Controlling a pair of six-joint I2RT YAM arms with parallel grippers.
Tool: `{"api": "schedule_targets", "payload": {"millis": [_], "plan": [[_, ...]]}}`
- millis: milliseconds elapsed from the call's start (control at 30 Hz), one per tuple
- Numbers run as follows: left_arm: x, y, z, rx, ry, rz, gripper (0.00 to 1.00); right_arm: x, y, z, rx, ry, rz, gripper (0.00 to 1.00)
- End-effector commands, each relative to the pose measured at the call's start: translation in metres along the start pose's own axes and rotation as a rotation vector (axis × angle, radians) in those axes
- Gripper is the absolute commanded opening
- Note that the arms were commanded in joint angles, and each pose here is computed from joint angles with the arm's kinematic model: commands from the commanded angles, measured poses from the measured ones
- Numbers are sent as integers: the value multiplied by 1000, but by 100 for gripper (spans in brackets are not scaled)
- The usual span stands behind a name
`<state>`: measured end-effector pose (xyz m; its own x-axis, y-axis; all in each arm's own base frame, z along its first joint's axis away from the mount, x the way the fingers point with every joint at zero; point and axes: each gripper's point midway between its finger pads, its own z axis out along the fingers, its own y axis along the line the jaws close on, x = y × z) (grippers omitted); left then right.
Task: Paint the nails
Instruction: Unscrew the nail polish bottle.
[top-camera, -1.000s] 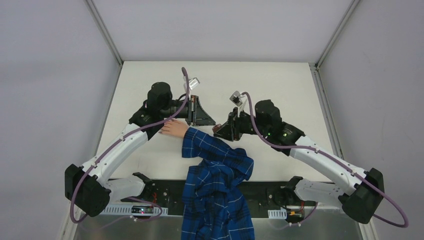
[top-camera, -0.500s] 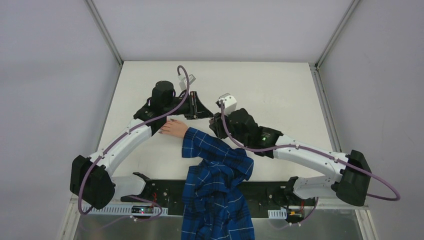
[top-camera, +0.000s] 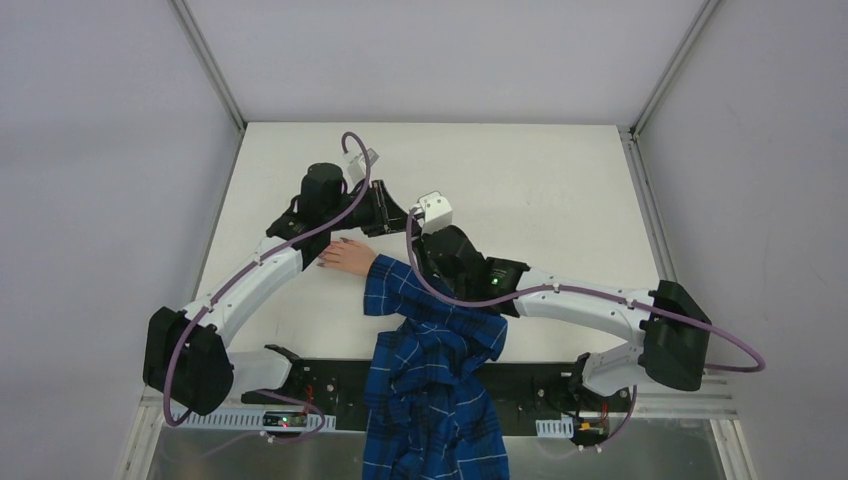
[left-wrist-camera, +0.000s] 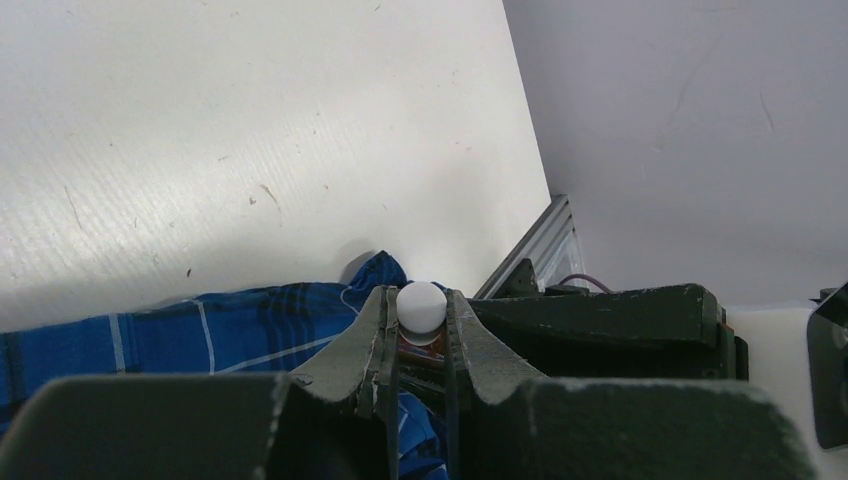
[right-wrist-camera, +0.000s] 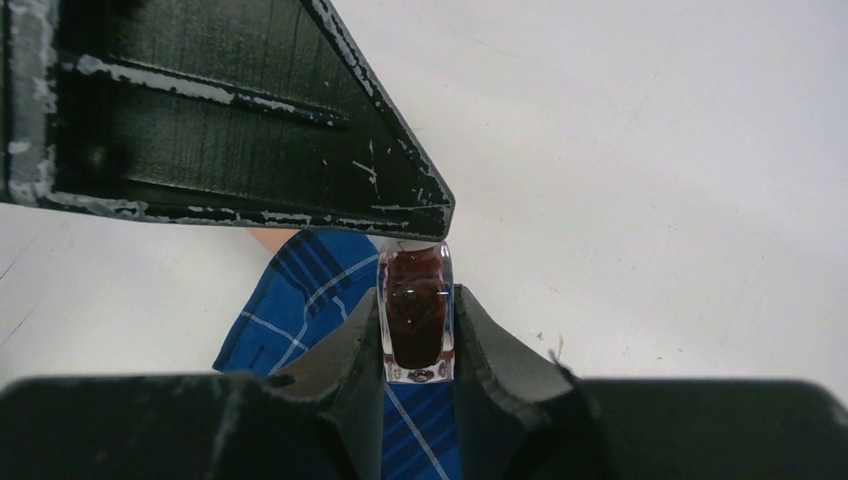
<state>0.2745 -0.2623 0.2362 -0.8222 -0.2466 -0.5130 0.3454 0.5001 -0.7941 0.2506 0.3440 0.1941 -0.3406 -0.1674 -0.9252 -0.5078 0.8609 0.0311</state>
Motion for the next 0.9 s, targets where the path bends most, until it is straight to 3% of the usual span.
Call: {"api": "schedule_targets", "payload": {"millis": [0, 300, 367, 500, 567, 667, 867], "plan": [[11, -13, -15, 43, 47, -39, 0, -29, -31, 7, 179, -104, 29, 0], [12, -19, -14, 80, 85, -32, 0, -24, -32, 7, 187, -98, 40, 0], [9, -25, -18, 95, 73, 3, 17, -22, -32, 5, 181, -90, 36, 0], [0, -42, -33, 121, 4, 108, 68, -18, -29, -3, 131, -74, 63, 0], [-4, -47, -41, 119, -35, 150, 83, -16, -24, -9, 82, -64, 71, 0], [-10, -47, -47, 99, -84, 179, 92, -12, -19, -19, 0, -37, 100, 0], [-11, -55, -54, 120, -97, 237, 94, -9, 8, -56, -409, 72, 260, 0]]}}
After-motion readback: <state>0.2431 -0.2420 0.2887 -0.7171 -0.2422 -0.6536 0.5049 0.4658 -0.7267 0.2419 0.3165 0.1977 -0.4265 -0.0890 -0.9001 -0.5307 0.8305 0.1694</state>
